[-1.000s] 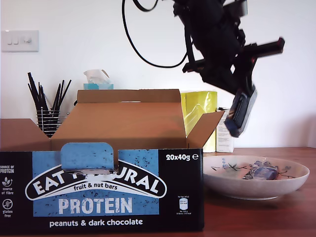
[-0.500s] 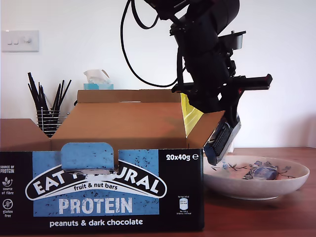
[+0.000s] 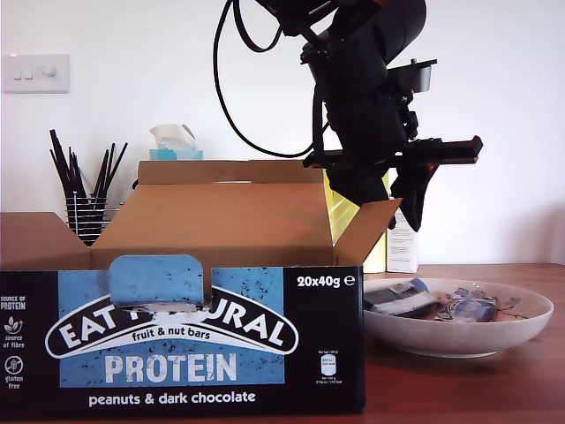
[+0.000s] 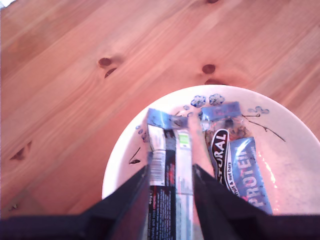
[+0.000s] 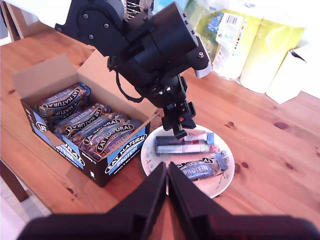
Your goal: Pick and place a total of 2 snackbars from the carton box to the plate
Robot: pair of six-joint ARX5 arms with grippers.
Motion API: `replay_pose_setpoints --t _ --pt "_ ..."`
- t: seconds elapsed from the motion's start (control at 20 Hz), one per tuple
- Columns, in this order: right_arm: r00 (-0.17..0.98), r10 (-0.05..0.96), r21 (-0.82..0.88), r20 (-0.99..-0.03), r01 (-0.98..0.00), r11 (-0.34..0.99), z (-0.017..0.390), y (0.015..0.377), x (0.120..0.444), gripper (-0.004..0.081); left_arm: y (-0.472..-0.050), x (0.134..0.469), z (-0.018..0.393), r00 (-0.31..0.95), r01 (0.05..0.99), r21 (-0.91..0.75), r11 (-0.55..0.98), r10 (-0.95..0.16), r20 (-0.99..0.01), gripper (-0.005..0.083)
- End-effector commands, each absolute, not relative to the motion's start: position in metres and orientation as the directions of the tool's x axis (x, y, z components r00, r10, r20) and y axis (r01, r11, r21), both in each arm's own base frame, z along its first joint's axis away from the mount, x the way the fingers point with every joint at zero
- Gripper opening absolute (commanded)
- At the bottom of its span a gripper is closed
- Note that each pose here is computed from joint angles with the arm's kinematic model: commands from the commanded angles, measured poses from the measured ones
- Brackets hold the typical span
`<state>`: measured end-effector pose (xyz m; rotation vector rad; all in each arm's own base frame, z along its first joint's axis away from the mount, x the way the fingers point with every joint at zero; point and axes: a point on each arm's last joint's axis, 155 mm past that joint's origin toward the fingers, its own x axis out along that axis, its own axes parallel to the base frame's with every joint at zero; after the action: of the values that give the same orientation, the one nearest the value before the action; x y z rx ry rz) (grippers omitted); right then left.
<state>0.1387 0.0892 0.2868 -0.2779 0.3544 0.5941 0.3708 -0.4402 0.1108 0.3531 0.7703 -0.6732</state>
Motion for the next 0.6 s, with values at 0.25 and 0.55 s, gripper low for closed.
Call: replay_pose_setpoints --t 0.25,0.55 --pt "0.772 0.498 -0.154 -0.395 -0.590 0.793 0.286 0.091 0.142 -0.0013 -0.447 0.368 0.099 0.495 0.693 0.034 0.720 -0.442 -0.748 0.0073" --pt "0.779 0.501 -0.156 -0.378 -0.587 0.794 0.291 0.093 0.144 -0.0013 -0.485 0.331 0.161 0.348 0.806 -0.121 0.579 -0.629 -0.695 -0.0019"
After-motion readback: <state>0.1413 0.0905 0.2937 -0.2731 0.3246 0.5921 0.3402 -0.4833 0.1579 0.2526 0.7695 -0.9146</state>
